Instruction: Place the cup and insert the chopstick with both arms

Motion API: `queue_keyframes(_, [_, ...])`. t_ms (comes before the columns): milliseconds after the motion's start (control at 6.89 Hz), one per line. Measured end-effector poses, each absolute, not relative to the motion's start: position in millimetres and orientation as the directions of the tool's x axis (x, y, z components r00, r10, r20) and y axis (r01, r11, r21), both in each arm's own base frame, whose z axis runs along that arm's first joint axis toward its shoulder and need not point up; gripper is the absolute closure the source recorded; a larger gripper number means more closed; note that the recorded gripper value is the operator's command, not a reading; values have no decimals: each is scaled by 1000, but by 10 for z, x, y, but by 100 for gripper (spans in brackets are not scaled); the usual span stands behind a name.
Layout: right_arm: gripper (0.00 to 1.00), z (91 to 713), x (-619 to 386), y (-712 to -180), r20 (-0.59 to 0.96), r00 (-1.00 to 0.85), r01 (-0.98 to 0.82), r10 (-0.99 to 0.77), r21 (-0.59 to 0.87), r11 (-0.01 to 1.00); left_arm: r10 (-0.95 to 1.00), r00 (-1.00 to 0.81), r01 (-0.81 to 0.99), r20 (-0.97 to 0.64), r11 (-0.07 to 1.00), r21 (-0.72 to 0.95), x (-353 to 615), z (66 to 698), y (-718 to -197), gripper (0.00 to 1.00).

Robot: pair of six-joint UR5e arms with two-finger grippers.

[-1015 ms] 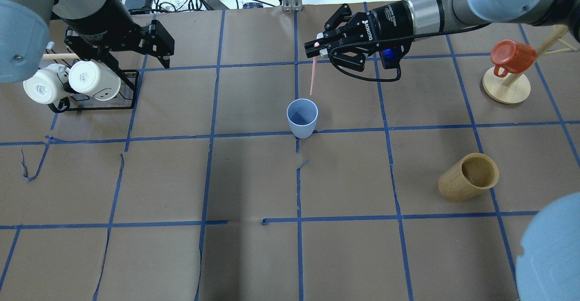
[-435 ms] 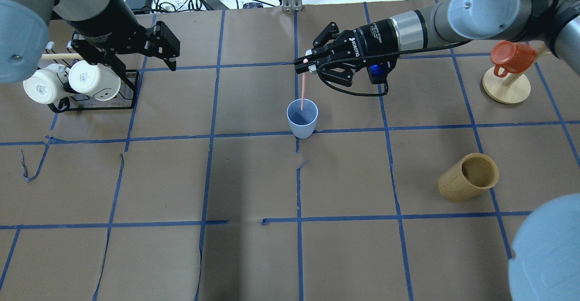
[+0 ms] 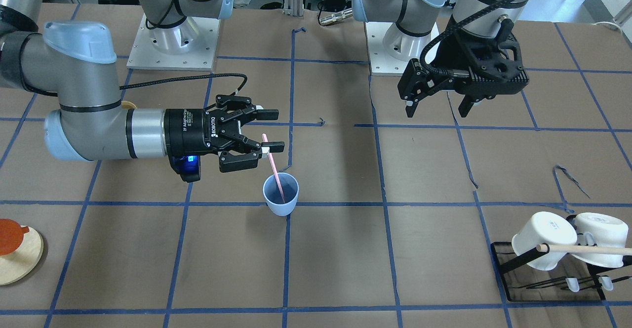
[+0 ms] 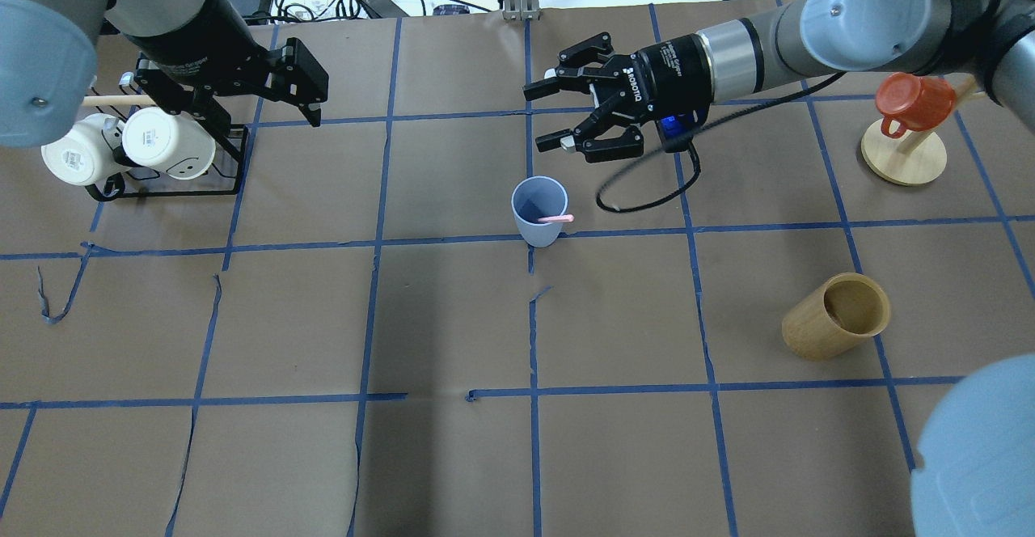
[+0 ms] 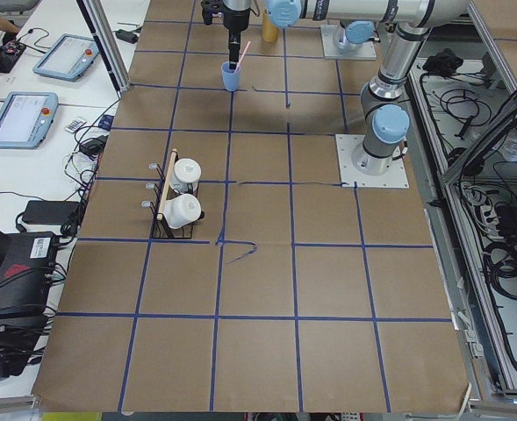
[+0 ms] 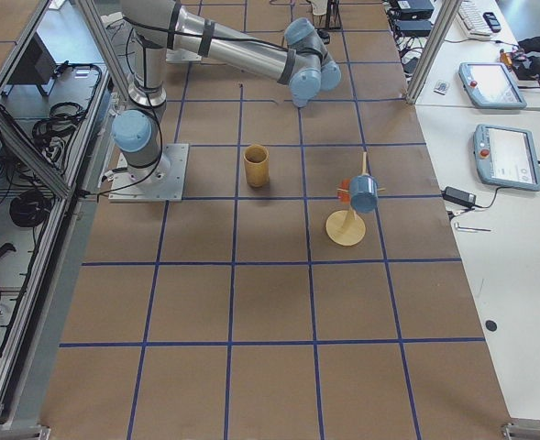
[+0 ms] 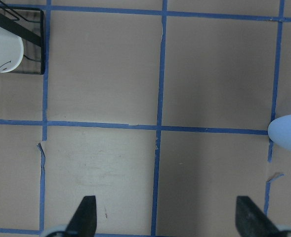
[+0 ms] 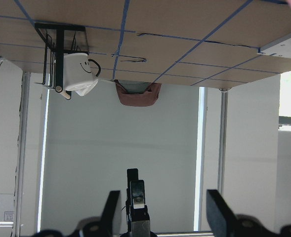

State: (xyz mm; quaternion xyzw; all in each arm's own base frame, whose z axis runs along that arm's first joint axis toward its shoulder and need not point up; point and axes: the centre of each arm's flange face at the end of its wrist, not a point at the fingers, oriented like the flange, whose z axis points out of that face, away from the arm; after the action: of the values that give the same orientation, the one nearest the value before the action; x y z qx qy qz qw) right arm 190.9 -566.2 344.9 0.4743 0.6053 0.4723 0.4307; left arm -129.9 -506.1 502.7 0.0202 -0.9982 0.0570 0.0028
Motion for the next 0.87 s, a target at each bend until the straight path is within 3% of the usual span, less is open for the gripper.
queue_keyframes(290, [0, 3961, 1842, -5649, -123, -273, 327, 954, 921, 212, -38, -999, -38, 8, 993, -114, -1311, 5028, -5059, 0])
queue_keyframes(580, [0, 4382, 1643, -5582, -134, -420, 559, 898, 741, 372, -37, -999, -38, 8, 993, -114, -1314, 5029, -5058, 0])
queue_keyframes(870, [0, 4600, 1405, -5391, -113, -624, 627, 774, 519, 581, -35, -999, -36, 8, 993, -114, -1324, 5030, -5054, 0])
